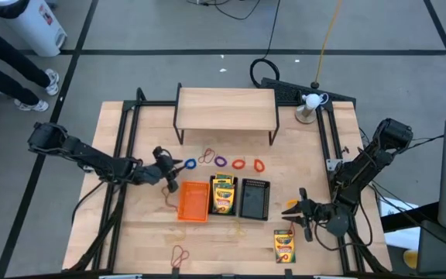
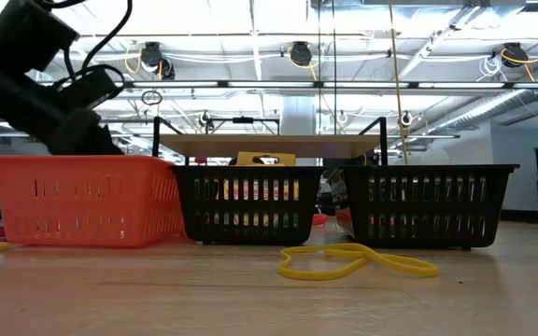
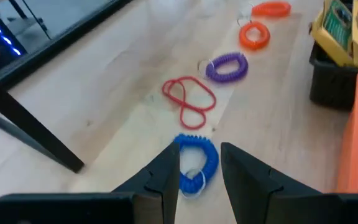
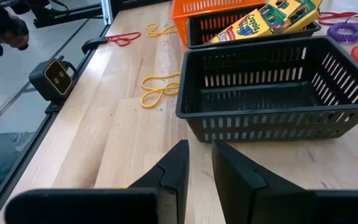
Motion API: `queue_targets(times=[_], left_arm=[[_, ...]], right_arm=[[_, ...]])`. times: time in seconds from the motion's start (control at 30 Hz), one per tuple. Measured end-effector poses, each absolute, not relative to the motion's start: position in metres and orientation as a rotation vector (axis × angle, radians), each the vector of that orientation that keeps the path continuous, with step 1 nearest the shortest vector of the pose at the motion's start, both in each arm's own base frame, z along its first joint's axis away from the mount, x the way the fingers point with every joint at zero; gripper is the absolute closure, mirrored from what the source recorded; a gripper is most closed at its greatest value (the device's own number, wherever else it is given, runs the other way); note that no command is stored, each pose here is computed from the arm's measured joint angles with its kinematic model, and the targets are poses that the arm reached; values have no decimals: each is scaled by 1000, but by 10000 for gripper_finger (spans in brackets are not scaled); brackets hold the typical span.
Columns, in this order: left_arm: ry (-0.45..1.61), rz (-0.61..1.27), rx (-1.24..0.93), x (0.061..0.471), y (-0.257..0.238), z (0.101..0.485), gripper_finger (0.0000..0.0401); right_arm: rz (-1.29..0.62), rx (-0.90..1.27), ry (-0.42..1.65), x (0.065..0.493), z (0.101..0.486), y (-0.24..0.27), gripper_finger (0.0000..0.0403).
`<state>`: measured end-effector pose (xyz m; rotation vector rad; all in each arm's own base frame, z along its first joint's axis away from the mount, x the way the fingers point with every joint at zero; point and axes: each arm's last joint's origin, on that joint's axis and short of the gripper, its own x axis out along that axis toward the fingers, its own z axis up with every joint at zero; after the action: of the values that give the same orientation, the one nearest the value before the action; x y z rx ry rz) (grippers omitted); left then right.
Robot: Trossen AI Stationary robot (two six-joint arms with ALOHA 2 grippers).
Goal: Pick & Place Office Desk Supplies
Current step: Adjust the crayon box
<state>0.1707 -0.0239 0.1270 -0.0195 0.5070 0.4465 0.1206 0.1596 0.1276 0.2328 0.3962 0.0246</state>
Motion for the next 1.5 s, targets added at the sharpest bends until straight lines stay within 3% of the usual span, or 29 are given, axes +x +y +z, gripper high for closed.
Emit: queue_targets(times=[0.53, 1.03, 1.13, 1.3, 1.5], left_arm=[[545, 402, -31, 170, -25, 124, 281], [551, 381, -54, 170, -26, 123, 281], [552, 381, -55, 170, -26, 123, 281], [551, 382, -60, 170, -26, 123, 281], [549, 384, -68, 170, -26, 123, 281]], right_arm=[[129, 528, 755, 127, 114, 152, 344], [253, 532, 711, 135, 123, 156, 344], [283, 512, 697, 140, 132, 163, 352], [337, 441, 741, 149, 159, 184, 397], [320, 404, 784, 159, 193, 214, 402]])
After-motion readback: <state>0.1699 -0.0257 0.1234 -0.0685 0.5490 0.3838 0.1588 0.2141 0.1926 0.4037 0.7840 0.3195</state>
